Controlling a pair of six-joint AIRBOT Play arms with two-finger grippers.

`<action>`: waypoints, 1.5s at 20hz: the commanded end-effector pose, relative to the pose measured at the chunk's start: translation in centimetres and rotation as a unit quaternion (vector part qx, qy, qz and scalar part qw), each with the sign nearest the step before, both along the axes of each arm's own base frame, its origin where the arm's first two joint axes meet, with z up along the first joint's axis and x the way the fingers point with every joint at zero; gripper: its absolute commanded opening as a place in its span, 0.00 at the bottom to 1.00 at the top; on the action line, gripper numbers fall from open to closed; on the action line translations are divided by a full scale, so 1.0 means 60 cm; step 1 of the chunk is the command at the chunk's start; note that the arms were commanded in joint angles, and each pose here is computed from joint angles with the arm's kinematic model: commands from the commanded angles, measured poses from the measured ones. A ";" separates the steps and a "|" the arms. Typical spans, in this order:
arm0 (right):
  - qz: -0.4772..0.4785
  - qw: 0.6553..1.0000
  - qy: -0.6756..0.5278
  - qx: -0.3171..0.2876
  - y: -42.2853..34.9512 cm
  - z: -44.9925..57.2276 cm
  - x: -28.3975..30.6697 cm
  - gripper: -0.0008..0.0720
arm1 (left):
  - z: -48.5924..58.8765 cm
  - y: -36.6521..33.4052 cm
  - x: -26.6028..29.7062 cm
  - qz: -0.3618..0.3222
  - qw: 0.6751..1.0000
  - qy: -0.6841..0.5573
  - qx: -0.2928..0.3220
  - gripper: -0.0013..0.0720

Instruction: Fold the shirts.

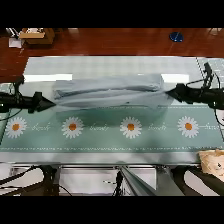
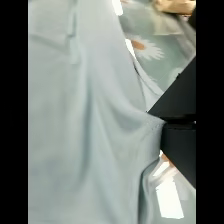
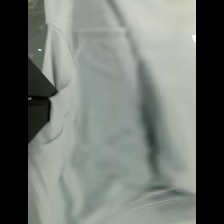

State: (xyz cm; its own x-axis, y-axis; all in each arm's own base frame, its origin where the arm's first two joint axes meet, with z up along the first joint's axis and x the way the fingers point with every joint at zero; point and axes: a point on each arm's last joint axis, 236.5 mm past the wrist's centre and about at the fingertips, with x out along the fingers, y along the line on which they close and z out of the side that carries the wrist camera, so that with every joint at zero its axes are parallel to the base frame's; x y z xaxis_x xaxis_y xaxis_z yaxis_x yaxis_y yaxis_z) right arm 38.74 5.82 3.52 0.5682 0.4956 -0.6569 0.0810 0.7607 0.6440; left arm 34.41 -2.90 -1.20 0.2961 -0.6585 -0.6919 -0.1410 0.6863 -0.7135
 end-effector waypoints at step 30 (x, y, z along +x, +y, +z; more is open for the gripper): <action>-0.034 0.989 0.145 0.012 -0.181 -0.152 0.134 0.75 | 0.004 0.137 0.217 0.048 0.999 -0.005 -0.021 0.74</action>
